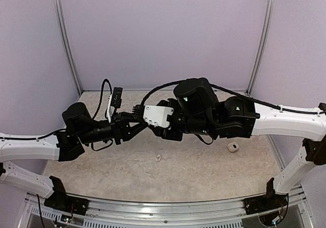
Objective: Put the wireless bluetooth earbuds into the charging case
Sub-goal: Pass from the left arm to the right, then place the charging case with the earbuds at the center of the board.
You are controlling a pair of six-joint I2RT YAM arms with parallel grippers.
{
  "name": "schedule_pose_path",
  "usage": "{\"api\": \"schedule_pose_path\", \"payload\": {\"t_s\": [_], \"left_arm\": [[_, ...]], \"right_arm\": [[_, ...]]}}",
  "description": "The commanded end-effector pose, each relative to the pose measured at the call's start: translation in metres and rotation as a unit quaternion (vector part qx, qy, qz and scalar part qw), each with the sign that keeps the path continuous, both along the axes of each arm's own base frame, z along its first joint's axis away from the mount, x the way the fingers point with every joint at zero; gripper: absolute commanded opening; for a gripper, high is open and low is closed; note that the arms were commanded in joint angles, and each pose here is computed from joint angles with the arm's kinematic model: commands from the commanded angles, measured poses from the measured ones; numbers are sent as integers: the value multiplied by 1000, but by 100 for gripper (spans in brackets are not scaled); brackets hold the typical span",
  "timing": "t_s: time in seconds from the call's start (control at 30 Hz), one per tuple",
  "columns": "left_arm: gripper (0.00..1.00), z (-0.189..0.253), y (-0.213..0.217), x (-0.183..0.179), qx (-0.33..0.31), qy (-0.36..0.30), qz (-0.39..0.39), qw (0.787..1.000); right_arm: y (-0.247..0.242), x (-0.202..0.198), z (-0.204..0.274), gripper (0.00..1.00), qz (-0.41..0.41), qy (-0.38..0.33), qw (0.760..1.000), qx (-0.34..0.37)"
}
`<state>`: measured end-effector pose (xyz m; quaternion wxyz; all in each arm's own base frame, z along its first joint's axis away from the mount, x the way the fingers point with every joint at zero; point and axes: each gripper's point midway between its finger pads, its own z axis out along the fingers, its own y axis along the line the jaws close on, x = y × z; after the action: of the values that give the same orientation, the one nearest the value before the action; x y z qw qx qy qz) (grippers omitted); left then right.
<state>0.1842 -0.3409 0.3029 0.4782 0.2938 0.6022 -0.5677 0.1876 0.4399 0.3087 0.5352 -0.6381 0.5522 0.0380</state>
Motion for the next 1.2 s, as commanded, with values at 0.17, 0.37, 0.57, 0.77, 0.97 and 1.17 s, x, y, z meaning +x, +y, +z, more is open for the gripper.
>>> {"api": "schedule_pose_path", "payload": {"t_s": [0.17, 0.37, 0.57, 0.77, 0.97, 1.17], "left_arm": [[17, 15, 0, 2, -11, -21, 8, 1000], [46, 18, 15, 11, -15, -26, 42, 999], [76, 24, 38, 24, -21, -27, 98, 995], [92, 25, 96, 73, -22, 17, 250, 968], [99, 6, 159, 114, -18, 90, 356, 930], [99, -2, 190, 123, -10, 103, 411, 906]], "right_arm": [[3, -2, 1, 42, -5, -3, 1000, 10], [-2, 3, -2, 36, -12, 29, 999, 31], [-17, 30, -11, 35, -32, 97, 992, 74], [-8, 62, -49, 33, -49, 187, 976, 105], [26, 104, -104, 32, -69, 279, 951, 114], [81, 128, -152, 32, -65, 334, 935, 101]]}}
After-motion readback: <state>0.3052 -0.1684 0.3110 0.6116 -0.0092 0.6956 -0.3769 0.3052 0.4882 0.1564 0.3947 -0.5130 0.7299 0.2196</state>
